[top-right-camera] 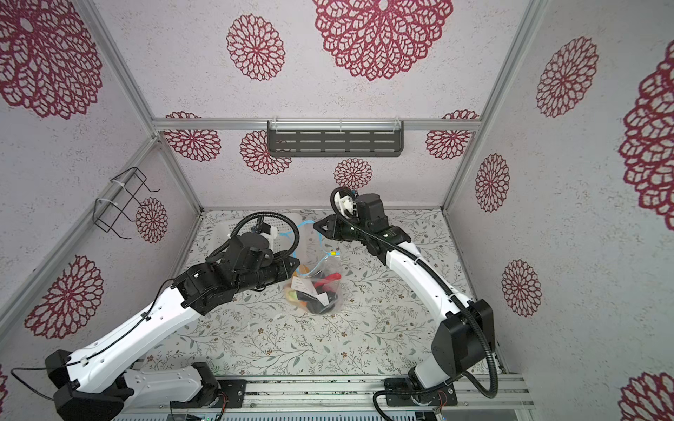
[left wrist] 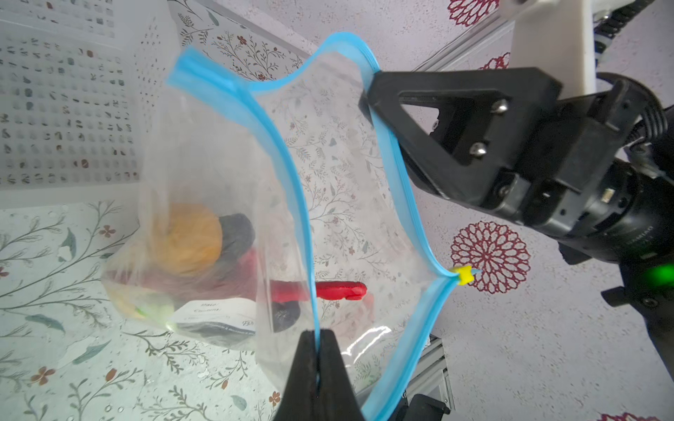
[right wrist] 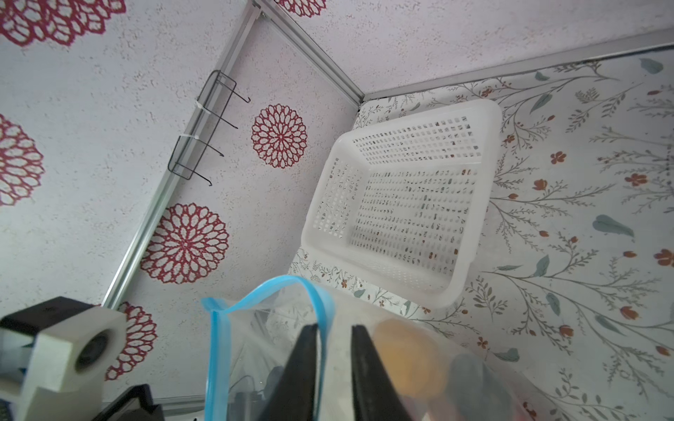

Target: Place the food in the zip-top bag and seal the zipper

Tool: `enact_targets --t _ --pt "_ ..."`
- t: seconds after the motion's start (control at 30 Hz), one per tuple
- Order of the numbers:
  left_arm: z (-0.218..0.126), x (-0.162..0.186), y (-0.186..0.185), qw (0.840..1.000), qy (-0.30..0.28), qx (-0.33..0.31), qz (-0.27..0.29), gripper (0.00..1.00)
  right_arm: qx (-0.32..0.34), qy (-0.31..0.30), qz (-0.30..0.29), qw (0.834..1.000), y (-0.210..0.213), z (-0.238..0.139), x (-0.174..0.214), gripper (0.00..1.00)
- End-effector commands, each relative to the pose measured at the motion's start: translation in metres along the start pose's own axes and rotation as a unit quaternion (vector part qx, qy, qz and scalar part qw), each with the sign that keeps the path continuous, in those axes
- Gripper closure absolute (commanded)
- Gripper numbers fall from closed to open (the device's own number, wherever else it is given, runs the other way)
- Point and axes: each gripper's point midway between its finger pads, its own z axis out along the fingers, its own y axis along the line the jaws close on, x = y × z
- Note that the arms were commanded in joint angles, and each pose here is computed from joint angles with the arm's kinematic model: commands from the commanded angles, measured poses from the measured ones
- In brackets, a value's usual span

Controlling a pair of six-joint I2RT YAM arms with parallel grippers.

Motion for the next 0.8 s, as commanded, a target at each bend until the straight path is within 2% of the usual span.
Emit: enact_targets --t 0.0,0.1,0.23,0.33,0.5,0.63,0.77 --pt "-0.01 -0.015 -0.009 0.999 -0.03 0.029 -0.004 1.0 -0.031 -0.053 -0.056 0.997 0.023 -0.033 -0.029 0.63" --pt "-0.01 -0.016 -0.014 0.999 -0.033 0.042 0.003 1.0 -0.034 -0.09 -0.086 0.992 0.024 -0.057 -0.038 0.56" --pt "-0.008 -0.017 -0.02 0.998 -0.029 0.059 0.011 1.0 -0.031 -0.145 -0.138 0.979 0.023 -0.095 -0.039 0.54" --pt "-0.006 -0.018 -0.022 0.997 -0.028 0.065 0.014 1.0 -0.032 -0.183 -0.203 0.961 0.024 -0.118 -0.025 0.55" --pt "-0.002 -0.019 -0.023 0.997 -0.023 0.071 0.015 1.0 -0.066 -0.231 -0.332 0.912 0.037 -0.143 0.015 0.55" --pt "0.0 -0.019 -0.024 0.997 -0.018 0.074 0.017 1.0 -0.108 -0.249 -0.397 0.877 0.046 -0.152 0.044 0.5" --pt "0.001 -0.019 -0.024 0.997 -0.015 0.075 0.017 1.0 -0.136 -0.237 -0.399 0.875 0.043 -0.146 0.056 0.49"
